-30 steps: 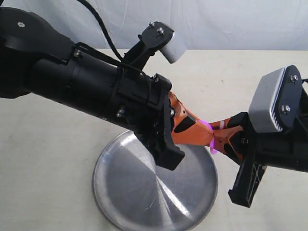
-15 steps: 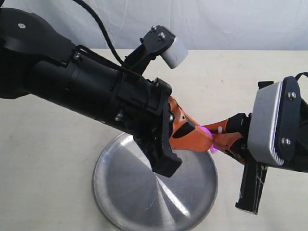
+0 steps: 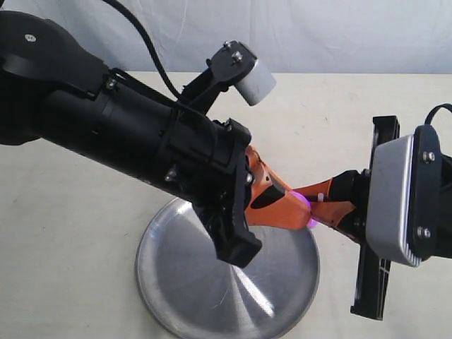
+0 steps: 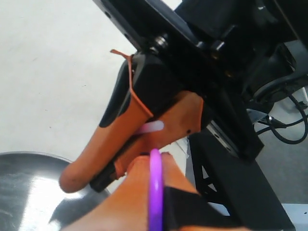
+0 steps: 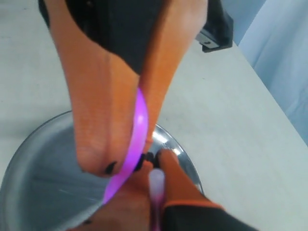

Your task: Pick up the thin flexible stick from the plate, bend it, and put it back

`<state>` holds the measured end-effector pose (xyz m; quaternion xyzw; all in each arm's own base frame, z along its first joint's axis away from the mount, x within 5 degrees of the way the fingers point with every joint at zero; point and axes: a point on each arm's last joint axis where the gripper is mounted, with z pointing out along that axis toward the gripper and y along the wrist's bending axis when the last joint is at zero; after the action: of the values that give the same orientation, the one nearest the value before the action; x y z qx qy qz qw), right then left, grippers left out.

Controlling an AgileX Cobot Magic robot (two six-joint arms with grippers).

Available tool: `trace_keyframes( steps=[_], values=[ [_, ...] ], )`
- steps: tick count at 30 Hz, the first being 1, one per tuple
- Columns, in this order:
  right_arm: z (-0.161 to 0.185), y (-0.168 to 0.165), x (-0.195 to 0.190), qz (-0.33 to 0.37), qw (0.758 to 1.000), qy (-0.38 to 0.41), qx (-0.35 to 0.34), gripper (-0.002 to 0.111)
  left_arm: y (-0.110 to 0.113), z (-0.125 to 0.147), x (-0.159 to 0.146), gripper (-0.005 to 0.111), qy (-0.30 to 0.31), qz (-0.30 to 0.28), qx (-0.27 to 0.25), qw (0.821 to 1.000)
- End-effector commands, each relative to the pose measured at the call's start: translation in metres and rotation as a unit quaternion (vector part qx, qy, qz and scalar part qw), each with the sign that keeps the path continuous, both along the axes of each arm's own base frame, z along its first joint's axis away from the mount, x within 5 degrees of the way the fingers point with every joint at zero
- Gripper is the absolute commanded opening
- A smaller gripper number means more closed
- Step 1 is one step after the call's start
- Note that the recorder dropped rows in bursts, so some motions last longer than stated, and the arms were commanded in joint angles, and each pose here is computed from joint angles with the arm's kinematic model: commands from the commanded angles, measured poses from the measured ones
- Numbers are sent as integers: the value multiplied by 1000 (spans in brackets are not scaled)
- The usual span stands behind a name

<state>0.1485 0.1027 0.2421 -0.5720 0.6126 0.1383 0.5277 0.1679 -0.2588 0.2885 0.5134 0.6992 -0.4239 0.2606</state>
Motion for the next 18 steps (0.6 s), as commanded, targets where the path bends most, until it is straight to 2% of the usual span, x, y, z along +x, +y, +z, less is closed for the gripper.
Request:
trace_keyframes(
  steps=[1, 5, 12, 16, 18],
  values=[
    [5, 13, -20, 122, 992, 8, 37, -1, -3, 12, 17, 0, -6, 96, -44, 994],
    [10, 14, -19, 107, 992, 19, 70, -1, -3, 12, 17, 0, -4, 98, -46, 994],
    [10, 15, -20, 109, 990, 34, 81, -1, -3, 13, 20, 0, -5, 115, -50, 992],
    [16, 16, -19, 76, 983, 91, 142, -1, -3, 14, 22, 0, -3, 129, -55, 990],
    [17, 16, -20, 82, 981, 94, 150, -1, -3, 14, 24, 0, -3, 139, -58, 989]
  ],
)
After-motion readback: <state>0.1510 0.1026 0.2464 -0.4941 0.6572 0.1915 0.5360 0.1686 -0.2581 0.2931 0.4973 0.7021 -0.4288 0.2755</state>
